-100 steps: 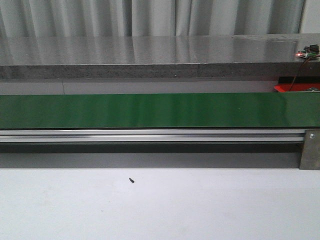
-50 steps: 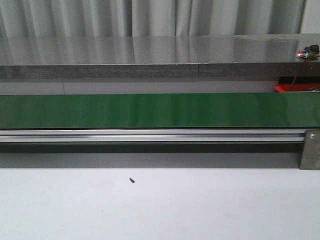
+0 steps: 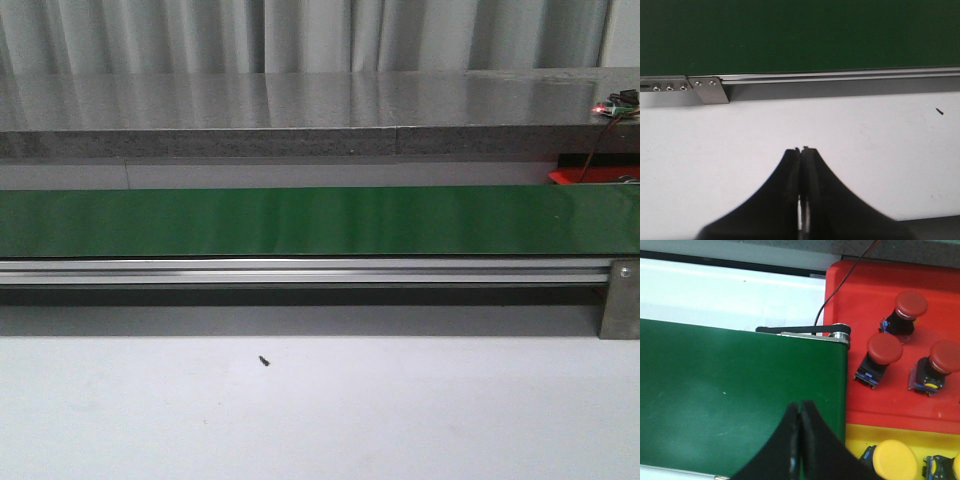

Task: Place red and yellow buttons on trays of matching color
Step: 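Move the left gripper over the yellow buttons and grasp one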

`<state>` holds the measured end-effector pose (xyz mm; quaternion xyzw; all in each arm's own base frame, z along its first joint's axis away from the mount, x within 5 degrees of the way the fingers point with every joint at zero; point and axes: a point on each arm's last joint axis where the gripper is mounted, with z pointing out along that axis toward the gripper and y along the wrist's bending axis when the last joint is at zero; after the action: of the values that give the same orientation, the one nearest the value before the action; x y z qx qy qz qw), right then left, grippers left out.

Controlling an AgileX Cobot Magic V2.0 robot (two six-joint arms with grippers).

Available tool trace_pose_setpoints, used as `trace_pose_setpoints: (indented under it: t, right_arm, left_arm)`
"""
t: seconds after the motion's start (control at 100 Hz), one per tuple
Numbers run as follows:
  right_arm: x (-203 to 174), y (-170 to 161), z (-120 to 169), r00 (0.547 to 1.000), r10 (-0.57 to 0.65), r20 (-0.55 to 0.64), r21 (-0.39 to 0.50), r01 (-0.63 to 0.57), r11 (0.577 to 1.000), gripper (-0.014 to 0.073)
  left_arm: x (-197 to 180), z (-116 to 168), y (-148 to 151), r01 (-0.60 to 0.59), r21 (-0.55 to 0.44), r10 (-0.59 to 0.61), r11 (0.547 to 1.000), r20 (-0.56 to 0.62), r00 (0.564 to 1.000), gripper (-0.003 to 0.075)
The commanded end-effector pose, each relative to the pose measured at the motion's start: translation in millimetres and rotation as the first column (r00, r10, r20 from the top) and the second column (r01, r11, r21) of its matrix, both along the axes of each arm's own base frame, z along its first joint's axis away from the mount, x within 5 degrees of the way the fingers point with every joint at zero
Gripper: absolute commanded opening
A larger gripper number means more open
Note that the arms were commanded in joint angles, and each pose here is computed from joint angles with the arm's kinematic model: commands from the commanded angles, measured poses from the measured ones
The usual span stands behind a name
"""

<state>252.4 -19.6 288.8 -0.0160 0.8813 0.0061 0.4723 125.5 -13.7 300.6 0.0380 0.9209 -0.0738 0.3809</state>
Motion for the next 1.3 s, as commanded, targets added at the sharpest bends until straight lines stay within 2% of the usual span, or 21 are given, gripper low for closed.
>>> trace_pose_setpoints:
  t: [0.0, 0.3, 0.69, 0.9, 1.1, 1.29]
  right_arm:
    - [-9.6, -1.1, 19.3, 0.991, -0.038, 0.126, 0.001, 0.038, 0.999, -0.0057]
    - [-47.7, 24.2, 20.5, 0.981, 0.059, 0.184, 0.000, -0.060, 0.998, -0.0057]
    - [-106.2, 28.8, 29.9, 0.949, 0.077, 0.305, 0.018, -0.087, 0.996, -0.0057]
    - [-116.9, 29.5, 29.4, 0.942, 0.083, 0.326, 0.016, -0.093, 0.996, -0.0057]
    - [-117.0, 29.7, 29.1, 0.943, 0.084, 0.323, 0.016, -0.094, 0.995, -0.0057]
    - [-117.0, 29.7, 29.1, 0.943, 0.084, 0.323, 0.016, -0.094, 0.995, -0.0057]
  left_arm:
    - [4.0, 12.8, -0.9, -0.006, -0.014, 0.007, 1.000, 0.084, 0.996, -0.0020]
    - [4.0, 12.8, -0.9, -0.006, -0.014, 0.007, 1.000, 0.084, 0.996, -0.0020]
    - [3.9, 12.1, -0.9, -0.005, -0.014, 0.006, 1.000, 0.081, 0.997, -0.0020]
    - [4.2, 12.3, -0.1, -0.009, -0.008, 0.010, 1.000, 0.085, 0.996, -0.0020]
    - [13.1, 25.3, 12.0, -0.113, -0.024, 0.115, 0.993, 0.107, 0.988, -0.0020]
    - [40.7, 39.2, 36.7, -0.239, -0.023, 0.240, 0.971, 0.060, 0.969, -0.0020]
